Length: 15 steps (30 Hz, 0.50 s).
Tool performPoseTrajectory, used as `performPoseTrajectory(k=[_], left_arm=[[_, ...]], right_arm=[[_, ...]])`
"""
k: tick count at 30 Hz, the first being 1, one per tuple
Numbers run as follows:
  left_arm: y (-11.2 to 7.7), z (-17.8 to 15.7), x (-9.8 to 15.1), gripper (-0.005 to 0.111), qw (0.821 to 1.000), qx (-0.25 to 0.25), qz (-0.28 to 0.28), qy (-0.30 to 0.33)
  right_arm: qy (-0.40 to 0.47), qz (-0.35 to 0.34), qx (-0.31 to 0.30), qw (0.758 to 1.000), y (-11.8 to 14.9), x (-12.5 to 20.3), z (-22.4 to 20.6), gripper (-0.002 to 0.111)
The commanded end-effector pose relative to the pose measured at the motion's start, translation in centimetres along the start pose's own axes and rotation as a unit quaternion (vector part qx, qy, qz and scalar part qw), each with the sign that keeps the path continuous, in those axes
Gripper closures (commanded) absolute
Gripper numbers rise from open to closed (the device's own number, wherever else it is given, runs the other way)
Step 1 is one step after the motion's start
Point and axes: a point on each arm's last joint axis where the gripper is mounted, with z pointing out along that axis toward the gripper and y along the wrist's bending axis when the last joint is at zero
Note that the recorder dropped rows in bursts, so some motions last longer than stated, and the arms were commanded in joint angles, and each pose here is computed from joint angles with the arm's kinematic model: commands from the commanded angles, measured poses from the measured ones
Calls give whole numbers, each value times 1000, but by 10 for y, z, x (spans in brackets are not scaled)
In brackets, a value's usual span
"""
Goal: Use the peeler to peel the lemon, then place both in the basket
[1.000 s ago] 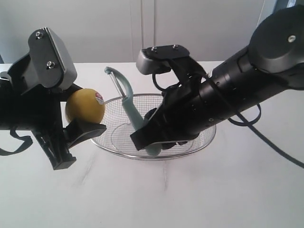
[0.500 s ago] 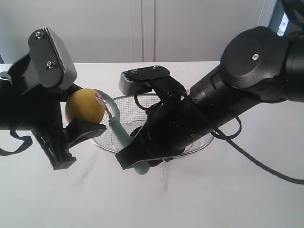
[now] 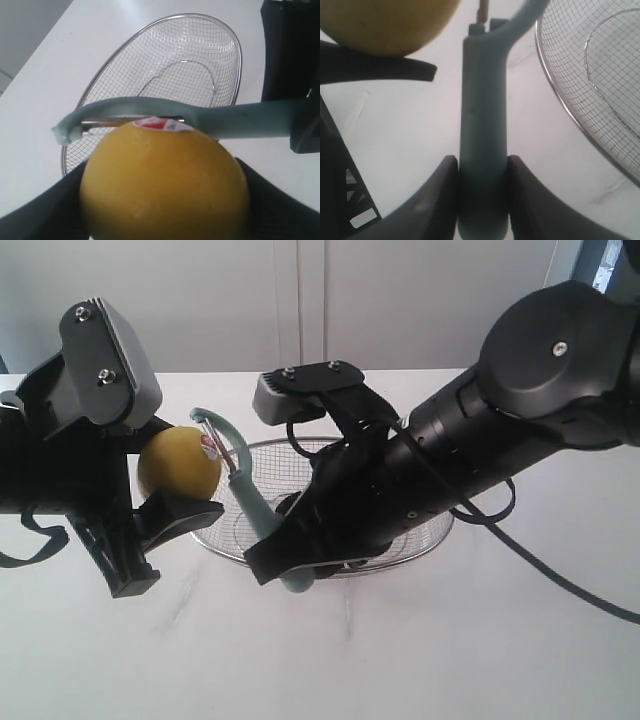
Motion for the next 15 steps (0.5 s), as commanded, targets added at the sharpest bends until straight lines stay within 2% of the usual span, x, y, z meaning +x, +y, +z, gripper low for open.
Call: performPoseTrajectory(k=[1,10,15], left_arm=[[-1,-1,0,107,1000,4,-13,-3],[-1,-1,0,107,1000,4,-13,-3],[-1,-1,0,107,1000,4,-13,-3]], right_arm=[[-26,-20,9,999,4,-5,-12,108],[-84,-54,17,995,20,-7,-52,108],[-145,-82,43,985,33,-5,-91,108]])
